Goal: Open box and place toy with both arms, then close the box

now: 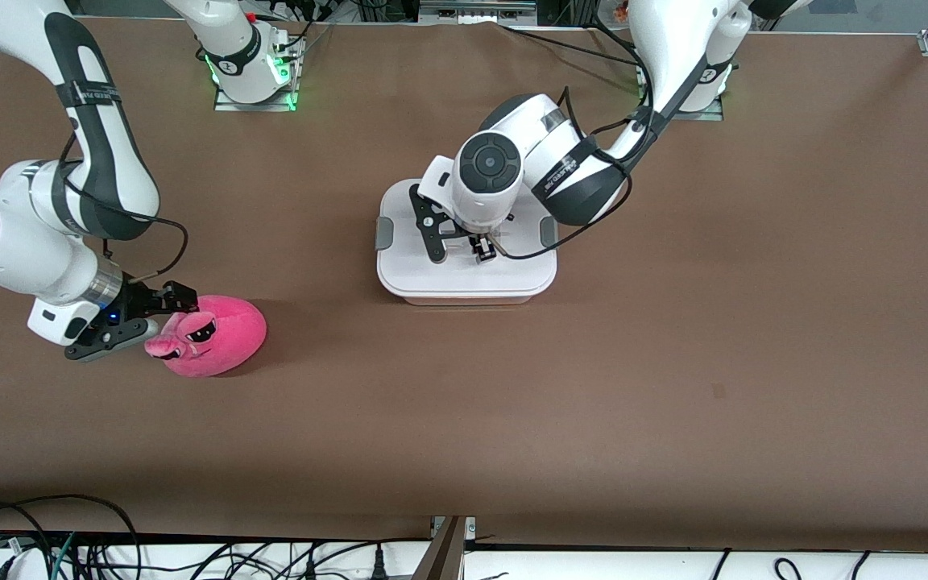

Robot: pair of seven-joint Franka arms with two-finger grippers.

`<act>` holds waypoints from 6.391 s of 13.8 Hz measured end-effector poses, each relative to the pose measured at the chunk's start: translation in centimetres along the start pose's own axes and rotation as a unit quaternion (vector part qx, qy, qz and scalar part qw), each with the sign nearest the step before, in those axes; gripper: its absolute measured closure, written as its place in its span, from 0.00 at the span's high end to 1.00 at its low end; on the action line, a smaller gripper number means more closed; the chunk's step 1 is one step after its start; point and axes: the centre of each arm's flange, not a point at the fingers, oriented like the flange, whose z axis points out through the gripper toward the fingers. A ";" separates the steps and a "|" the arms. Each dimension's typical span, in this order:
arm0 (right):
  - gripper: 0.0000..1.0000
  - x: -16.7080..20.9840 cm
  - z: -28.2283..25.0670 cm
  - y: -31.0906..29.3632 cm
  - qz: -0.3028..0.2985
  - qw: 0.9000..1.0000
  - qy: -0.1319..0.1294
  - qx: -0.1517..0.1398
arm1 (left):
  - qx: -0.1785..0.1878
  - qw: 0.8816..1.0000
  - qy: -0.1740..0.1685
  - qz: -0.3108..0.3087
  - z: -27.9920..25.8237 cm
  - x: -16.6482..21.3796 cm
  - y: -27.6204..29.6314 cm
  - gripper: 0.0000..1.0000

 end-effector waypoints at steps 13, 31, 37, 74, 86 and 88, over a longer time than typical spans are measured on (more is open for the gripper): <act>0.16 -0.1 3.2 -0.2 -0.028 0.999 0.033 -0.016 | 0.000 0.999 -0.003 0.042 -4.0 0.3 3.2 0.07; 0.12 5.2 -10.1 -23.4 -0.258 0.957 -0.127 0.042 | -0.035 0.997 -0.047 -0.042 -22.5 -34.9 -17.9 0.07; 0.12 3.0 -8.9 -38.6 -0.343 0.925 -0.159 -0.036 | -0.040 0.998 -0.051 -0.019 -21.8 -35.5 -18.6 0.07; 1.00 2.6 -20.0 -0.8 0.251 0.958 -0.120 -0.075 | -0.035 0.994 0.011 0.103 -4.7 -2.8 -2.1 0.07; 1.00 -6.0 -23.9 -0.2 0.239 0.962 -0.114 -0.064 | -0.010 0.989 -0.002 0.145 -0.2 0.7 1.0 0.07; 1.00 -6.6 -25.2 -0.6 0.232 0.964 -0.112 -0.062 | -0.008 0.989 -0.004 0.146 -0.1 0.6 1.0 0.07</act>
